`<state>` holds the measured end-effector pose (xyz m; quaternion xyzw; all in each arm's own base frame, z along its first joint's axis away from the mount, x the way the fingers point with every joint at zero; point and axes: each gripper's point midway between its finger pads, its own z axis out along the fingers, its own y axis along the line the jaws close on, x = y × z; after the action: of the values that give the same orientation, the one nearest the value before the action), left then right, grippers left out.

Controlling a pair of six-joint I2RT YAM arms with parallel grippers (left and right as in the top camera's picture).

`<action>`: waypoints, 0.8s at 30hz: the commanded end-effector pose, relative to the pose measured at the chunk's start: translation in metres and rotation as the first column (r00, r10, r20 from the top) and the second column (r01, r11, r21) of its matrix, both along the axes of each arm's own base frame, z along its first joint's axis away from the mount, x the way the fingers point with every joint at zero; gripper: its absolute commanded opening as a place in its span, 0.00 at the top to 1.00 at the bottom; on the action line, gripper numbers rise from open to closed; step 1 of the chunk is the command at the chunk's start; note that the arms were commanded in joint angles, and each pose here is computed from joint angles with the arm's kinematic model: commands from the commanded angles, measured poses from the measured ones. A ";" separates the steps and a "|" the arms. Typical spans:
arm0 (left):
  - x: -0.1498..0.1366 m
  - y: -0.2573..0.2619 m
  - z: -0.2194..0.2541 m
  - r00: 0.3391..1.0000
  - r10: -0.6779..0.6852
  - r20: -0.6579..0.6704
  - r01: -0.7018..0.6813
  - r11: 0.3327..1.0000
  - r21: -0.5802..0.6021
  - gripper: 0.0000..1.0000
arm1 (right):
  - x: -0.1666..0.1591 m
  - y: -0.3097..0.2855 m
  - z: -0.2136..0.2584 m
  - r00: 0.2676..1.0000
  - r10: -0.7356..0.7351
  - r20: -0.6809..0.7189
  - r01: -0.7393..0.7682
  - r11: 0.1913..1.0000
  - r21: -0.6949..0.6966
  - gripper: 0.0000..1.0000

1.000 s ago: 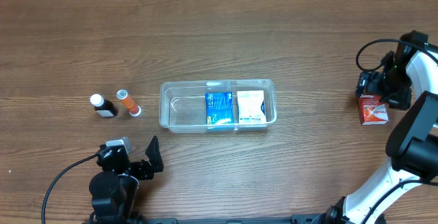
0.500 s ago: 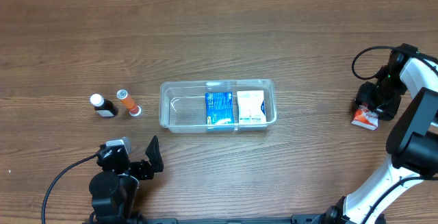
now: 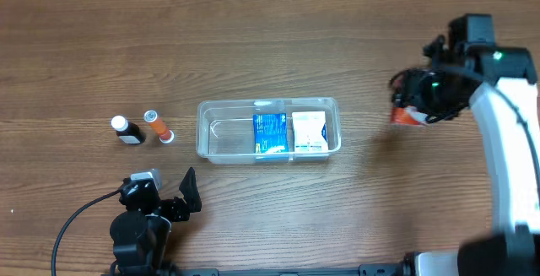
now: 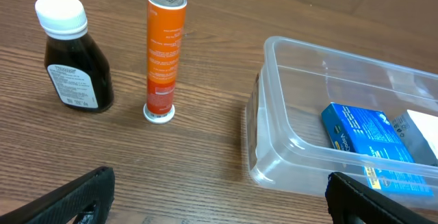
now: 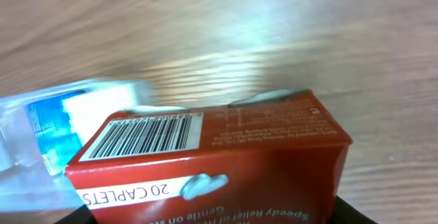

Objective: Pack container
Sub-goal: 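Carry the red box over the container and lower it in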

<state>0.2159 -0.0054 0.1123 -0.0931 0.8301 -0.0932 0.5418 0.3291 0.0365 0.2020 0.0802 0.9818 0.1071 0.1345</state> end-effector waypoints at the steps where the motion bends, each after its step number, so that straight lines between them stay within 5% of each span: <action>1: 0.000 0.004 0.001 1.000 0.014 0.010 -0.015 1.000 0.017 0.00 | -0.015 0.083 0.027 0.994 0.087 0.072 -0.092 0.993 0.074 0.46; 10: 0.000 0.004 0.001 1.000 0.014 0.010 -0.015 1.000 0.017 0.00 | -0.032 0.248 -0.004 0.957 0.237 0.167 -0.249 0.967 0.053 0.46; 17: 0.000 0.004 0.001 1.000 0.014 0.010 -0.015 1.000 0.017 0.00 | -0.011 0.278 -0.066 0.974 0.206 0.098 -0.211 0.977 0.040 0.46; 24: 0.000 0.004 0.001 1.000 0.014 0.010 -0.015 1.000 0.017 0.00 | 0.006 0.295 -0.068 0.967 0.200 0.159 -0.215 0.973 0.079 0.45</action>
<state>0.2160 -0.0053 0.1125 -0.0932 0.8299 -0.0931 0.5421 0.3276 0.3284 0.1219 -0.0316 0.9710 0.1634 0.1719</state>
